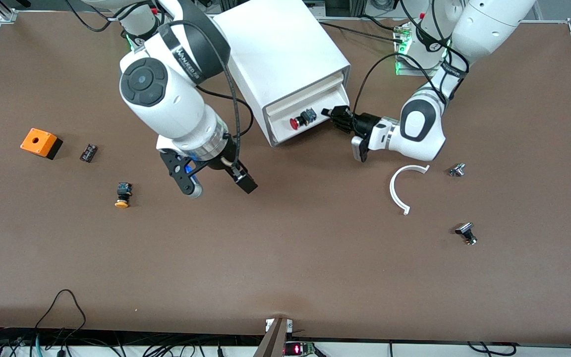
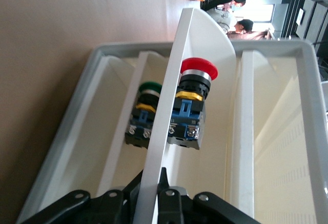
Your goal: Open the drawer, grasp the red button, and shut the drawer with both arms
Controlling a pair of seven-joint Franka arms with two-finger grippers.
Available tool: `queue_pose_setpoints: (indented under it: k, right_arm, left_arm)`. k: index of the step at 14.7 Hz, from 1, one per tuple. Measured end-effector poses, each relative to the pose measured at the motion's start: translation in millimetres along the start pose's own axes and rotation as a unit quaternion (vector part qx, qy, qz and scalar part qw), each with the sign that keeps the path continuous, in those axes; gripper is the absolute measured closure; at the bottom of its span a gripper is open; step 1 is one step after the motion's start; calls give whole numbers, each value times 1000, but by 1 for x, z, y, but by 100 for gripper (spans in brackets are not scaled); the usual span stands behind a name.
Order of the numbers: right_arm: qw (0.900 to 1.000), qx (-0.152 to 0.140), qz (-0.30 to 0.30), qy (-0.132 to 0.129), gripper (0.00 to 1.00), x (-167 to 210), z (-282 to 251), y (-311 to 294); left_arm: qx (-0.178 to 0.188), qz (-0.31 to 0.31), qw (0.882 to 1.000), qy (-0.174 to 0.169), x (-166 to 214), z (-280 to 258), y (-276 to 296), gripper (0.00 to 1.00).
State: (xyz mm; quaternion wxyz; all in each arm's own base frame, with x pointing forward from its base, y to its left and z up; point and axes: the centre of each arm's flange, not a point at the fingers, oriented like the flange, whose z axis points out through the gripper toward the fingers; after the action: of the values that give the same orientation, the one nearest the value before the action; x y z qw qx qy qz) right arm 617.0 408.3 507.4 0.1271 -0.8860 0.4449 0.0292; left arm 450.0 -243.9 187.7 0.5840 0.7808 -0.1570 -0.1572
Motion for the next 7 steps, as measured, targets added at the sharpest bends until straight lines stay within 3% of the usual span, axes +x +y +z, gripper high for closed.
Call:
queue_pose_setpoints:
  k: [4,6,7]
  right_arm:
    - [1000,-1,9,-8,1,-54,26,-5]
    - [1000,-12,-8,2,0,-85,48,-4]
    - [1000,-18,-17,9,0,-101,60,-2]
  left_arm:
    - [4,4,1000,17,13,-20,-5,89]
    - [16,12,1000,17,21,-32,-4,89]
    - [26,10,999,21,27,-39,-3,85]
